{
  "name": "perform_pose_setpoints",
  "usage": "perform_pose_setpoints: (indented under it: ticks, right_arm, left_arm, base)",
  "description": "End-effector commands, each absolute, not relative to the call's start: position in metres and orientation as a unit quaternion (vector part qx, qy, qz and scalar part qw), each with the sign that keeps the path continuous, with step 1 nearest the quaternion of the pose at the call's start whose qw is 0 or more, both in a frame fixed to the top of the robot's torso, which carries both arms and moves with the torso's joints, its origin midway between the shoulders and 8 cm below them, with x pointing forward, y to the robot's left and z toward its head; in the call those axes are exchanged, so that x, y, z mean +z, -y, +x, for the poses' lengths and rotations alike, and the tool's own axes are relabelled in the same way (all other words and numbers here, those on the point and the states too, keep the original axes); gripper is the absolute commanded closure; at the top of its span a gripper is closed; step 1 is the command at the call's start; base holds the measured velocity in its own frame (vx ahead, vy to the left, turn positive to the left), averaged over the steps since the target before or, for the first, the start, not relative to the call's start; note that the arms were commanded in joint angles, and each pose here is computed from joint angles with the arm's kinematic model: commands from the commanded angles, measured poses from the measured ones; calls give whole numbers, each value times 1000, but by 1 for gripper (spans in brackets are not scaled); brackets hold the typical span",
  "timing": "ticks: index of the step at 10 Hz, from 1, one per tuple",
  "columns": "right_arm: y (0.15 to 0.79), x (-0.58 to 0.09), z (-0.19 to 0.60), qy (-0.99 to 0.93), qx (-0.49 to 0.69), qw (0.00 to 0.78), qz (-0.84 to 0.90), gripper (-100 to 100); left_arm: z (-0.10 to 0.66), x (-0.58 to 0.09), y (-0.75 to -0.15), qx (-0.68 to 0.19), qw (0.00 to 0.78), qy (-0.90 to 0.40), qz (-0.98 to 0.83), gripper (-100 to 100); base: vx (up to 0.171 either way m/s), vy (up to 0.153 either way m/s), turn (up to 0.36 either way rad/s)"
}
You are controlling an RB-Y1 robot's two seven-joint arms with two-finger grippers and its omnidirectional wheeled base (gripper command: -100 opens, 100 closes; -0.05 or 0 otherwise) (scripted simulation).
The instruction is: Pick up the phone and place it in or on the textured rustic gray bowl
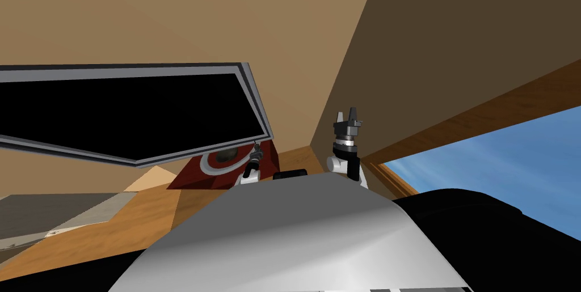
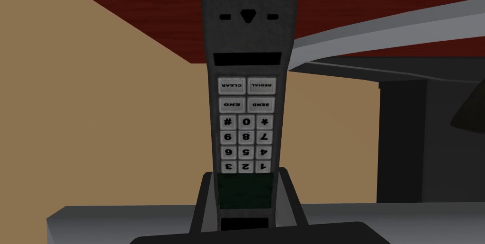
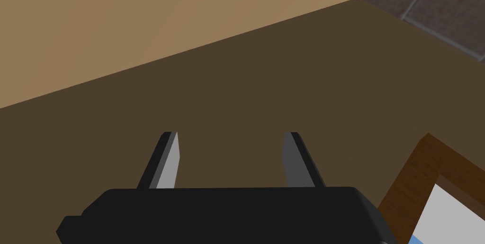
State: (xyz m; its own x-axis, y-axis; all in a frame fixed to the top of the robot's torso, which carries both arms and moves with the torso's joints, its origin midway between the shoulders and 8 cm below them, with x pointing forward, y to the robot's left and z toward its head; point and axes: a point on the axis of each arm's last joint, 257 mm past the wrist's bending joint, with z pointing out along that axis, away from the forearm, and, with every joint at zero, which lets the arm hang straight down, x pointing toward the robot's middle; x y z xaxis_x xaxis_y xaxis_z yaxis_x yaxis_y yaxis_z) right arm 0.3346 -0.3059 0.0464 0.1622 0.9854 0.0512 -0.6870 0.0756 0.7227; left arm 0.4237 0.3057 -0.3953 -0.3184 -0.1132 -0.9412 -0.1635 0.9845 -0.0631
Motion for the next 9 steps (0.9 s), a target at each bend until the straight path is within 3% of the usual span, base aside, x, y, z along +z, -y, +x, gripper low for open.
perform_pose_setpoints:
  ticks: [1,3,4,5,9]
  right_arm:
    - [306,46,335,-237,602,694,315,0]
    - [306,46,335,-237,602,694,315,0]
    - [306,46,335,-237,602,694,315,0]
    - [306,46,335,-237,602,694,315,0]
    - [306,46,335,-237,602,694,315,0]
  left_arm:
    - [424,-395,-306,22,578,-812,-85,100]
    - [424,-395,-305,22,578,-812,-85,100]
    - [424,-395,-305,22,578,-812,-85,0]
    - [421,-396,-318,31,579,-812,-76,100]
    - [418,-396,-331,27,580,-810,-85,100]
  base:
    - [0,0,0]
    - [0,0,0]
    - [0,0,0]
    - [15,-19,58]
    - [8,-14,38]
